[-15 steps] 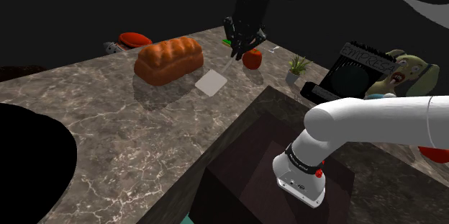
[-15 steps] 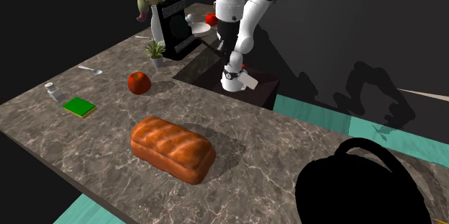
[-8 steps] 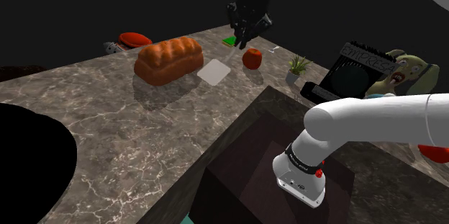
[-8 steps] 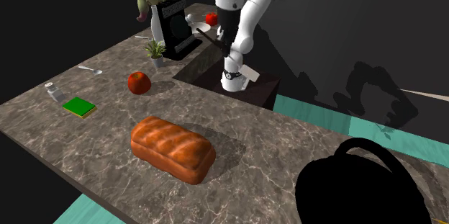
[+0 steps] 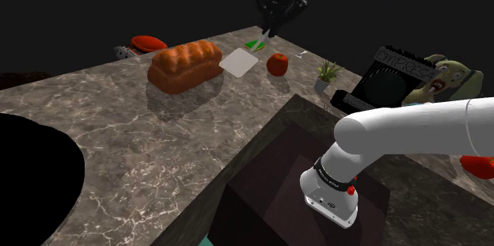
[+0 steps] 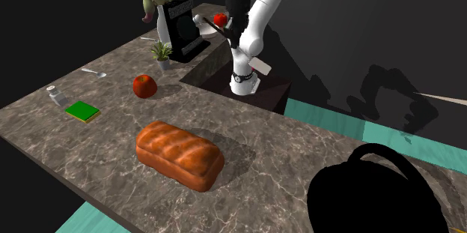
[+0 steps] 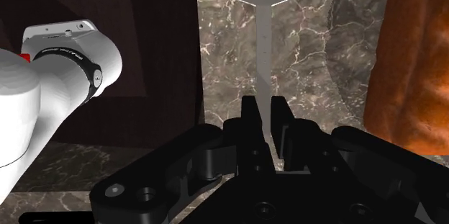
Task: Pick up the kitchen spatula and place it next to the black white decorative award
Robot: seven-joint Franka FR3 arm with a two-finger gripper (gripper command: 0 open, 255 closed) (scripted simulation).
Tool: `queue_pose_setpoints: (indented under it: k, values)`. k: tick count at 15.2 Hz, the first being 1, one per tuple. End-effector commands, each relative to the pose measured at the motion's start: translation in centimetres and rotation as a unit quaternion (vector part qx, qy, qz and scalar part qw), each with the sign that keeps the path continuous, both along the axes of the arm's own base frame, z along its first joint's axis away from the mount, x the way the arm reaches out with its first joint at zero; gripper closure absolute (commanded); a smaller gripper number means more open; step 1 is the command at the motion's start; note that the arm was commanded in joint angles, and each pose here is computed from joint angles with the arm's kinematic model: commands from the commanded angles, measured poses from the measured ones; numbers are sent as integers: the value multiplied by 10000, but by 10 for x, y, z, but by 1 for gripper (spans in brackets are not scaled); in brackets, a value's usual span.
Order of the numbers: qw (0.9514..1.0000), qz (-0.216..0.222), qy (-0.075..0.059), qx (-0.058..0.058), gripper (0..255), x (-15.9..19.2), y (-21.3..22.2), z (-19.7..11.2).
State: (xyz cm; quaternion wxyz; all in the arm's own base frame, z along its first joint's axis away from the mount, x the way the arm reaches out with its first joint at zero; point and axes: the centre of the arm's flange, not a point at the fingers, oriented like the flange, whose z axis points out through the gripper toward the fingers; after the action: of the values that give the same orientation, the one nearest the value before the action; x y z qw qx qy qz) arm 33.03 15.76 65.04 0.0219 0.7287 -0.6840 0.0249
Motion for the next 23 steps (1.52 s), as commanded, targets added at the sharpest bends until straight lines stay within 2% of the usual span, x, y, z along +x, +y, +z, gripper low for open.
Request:
queue_pose_setpoints:
  k: [1, 11, 23]
  values:
    - [10000, -1, 1, 0, 255, -1, -1, 10]
    - [10000, -1, 1, 0, 255, -1, -1, 60]
    - [10000, -1, 1, 0, 255, -9, -159, 60]
